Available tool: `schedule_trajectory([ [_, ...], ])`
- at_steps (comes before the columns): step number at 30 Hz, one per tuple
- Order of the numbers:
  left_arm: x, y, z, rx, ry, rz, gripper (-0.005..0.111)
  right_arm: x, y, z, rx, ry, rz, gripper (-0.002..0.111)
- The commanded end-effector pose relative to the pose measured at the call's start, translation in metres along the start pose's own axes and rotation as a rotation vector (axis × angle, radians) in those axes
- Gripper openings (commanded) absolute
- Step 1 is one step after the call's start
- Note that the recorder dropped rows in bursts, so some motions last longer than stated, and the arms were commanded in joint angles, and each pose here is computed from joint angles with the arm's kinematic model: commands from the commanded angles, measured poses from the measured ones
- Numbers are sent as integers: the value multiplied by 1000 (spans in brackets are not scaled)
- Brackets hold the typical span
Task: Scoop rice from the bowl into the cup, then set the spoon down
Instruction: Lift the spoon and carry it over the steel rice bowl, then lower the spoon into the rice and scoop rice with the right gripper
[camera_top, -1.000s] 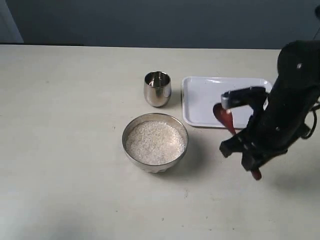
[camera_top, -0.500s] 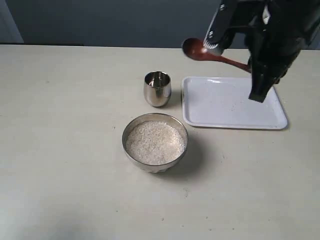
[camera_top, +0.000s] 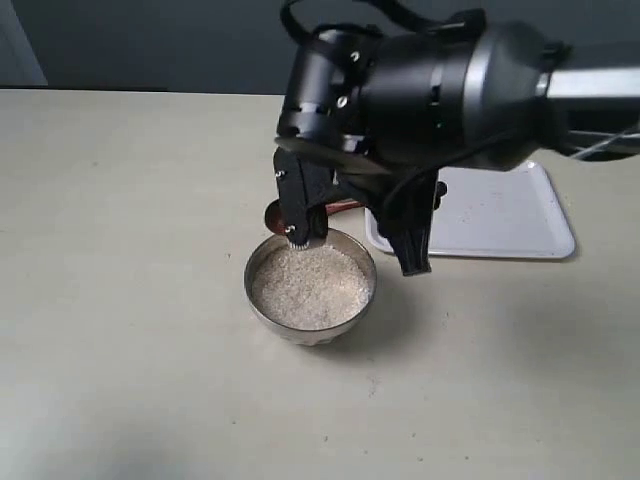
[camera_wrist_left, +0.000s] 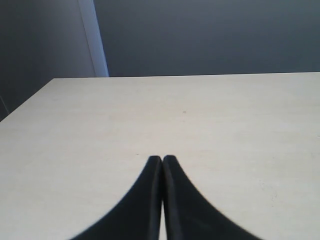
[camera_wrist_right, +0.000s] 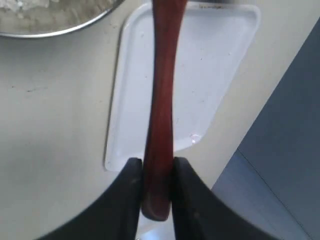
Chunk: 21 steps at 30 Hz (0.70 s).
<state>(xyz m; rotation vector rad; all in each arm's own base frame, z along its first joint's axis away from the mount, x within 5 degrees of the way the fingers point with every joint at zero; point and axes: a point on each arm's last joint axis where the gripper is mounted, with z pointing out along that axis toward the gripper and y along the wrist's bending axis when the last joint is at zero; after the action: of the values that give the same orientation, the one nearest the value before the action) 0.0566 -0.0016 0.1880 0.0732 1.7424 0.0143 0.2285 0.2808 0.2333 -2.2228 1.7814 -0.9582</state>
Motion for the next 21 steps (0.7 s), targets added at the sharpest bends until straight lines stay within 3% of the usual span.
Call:
schedule_trajectory([
  [1,-3,0,-1,4,-17,-12,1,-9,3,9,-1,30,9,0],
  [14,-3,0,-1,4,-17,-12,1,-18,20,37,-47,105,-41,0],
  [21,-3,0,-1,4,-17,-12,1,-10,29,49,17,187,-100,0],
])
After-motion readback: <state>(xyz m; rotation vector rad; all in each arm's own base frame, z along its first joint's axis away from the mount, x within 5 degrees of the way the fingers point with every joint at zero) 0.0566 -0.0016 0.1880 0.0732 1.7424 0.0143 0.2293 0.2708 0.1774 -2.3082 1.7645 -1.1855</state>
